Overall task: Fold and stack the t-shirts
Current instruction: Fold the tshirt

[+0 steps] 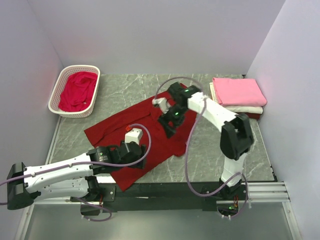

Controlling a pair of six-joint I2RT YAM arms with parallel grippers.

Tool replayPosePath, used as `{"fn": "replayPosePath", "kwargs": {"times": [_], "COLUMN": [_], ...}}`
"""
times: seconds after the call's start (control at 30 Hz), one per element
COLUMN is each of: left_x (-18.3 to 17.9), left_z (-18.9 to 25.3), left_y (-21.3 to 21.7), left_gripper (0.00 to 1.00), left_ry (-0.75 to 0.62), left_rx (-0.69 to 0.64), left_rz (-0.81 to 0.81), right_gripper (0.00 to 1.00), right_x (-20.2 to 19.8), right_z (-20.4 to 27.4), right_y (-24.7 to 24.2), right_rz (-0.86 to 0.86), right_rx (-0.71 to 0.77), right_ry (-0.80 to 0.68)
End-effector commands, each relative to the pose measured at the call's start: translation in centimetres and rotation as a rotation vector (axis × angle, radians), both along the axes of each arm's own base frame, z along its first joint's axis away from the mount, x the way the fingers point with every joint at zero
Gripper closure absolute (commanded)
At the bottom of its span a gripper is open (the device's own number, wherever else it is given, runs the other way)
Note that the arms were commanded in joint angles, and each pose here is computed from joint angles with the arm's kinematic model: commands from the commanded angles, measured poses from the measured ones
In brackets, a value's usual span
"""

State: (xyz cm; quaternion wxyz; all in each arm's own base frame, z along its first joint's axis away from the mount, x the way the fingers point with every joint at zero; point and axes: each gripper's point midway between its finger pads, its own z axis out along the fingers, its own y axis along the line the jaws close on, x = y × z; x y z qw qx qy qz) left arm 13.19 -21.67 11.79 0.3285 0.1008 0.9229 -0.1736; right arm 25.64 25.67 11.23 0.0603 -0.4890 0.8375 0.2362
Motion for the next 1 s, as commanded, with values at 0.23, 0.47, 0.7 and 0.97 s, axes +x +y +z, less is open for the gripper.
{"fn": "replayPosePath", "kwargs": {"times": [0.23, 0.47, 0.7, 0.97], "left_x": [1.7, 0.7, 0.2, 0.3], "left_z": [1.8, 1.2, 1.5, 2.1], "left_y": [1.1, 1.6, 2.3, 2.3], "left_gripper": [0.34, 0.37, 0.36, 0.36], "left_ry": [-0.064, -0.028, -0.027, -0.045], "left_rx": [-0.094, -0.188, -0.188, -0.202], "left_rz": [0.191, 0.213, 0.191, 0.181], "right_gripper": [0.09, 0.18, 0.19, 0.02], "right_x": [3.0, 3.7, 2.5, 3.8], "right_z": [-0.1, -2.8, -3.0, -0.2], "right_y": [3.0, 6.8, 6.7, 5.5], "right_rz": [0.149, 0.179, 0.623, 0.982], "right_rx": [0.046, -0.026, 0.139, 0.265], "right_ry": [-0.215, -0.244, -0.29, -0.552]}}
